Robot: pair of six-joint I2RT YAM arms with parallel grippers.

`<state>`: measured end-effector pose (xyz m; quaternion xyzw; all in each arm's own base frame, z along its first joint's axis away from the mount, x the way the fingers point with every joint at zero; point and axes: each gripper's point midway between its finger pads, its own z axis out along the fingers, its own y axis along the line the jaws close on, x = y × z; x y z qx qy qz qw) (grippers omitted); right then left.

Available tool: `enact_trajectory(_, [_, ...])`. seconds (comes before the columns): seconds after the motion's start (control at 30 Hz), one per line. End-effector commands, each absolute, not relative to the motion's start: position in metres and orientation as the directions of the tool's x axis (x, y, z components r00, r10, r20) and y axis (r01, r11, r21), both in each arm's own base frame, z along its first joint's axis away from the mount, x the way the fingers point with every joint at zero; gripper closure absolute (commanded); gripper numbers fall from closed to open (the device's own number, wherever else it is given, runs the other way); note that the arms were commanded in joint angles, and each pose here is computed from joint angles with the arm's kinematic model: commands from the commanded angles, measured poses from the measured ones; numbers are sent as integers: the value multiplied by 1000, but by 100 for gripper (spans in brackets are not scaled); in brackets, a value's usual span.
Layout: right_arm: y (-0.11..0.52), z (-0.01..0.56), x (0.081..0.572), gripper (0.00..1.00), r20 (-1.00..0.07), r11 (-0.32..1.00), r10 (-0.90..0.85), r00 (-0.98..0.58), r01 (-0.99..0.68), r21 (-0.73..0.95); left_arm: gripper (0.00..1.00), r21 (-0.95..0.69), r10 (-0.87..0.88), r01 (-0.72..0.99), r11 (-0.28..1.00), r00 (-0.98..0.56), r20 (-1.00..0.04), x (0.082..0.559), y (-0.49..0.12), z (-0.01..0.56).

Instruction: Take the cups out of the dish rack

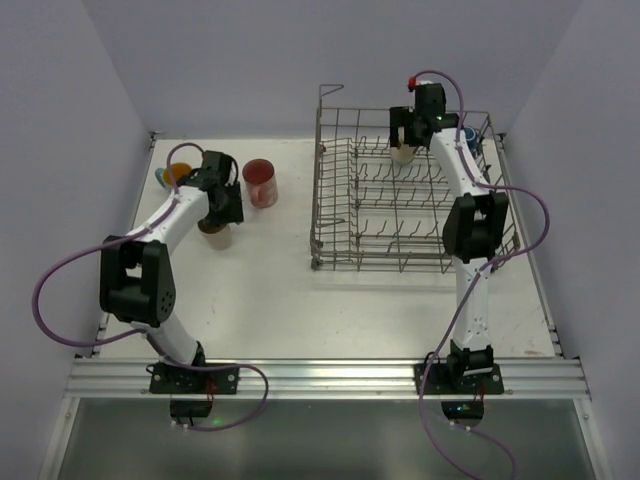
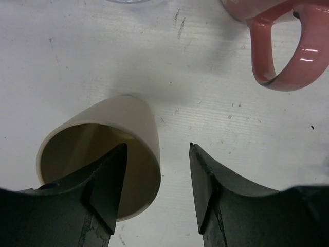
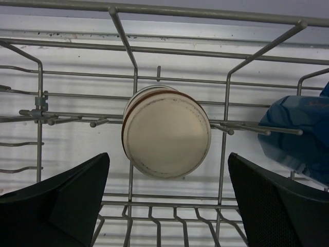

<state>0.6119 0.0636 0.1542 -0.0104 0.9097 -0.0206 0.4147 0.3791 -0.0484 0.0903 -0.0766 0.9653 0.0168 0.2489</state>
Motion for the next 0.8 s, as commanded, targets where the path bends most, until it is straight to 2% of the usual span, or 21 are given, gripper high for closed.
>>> enact_trajectory(0.0, [59,189,635,1,-829,994,-106,-550,-58,-88,44,-54,-169,-168,984,-815,-554,388,-50,112])
enact_trajectory(0.3, [74,178,644,1,-837,993,-91,-540,-113,-36,42,-120,-175,-129,984,-796,-580,394,-62,130])
enact_trajectory(0.63, [71,157,651,1,-823,995,-82,-562,-90,-37,40,-131,-168,-113,985,-802,-574,391,-65,126])
enact_trajectory(0.77, [68,150,653,10,-819,996,-88,-566,-76,-55,39,-135,-168,-109,985,-794,-584,391,-65,130])
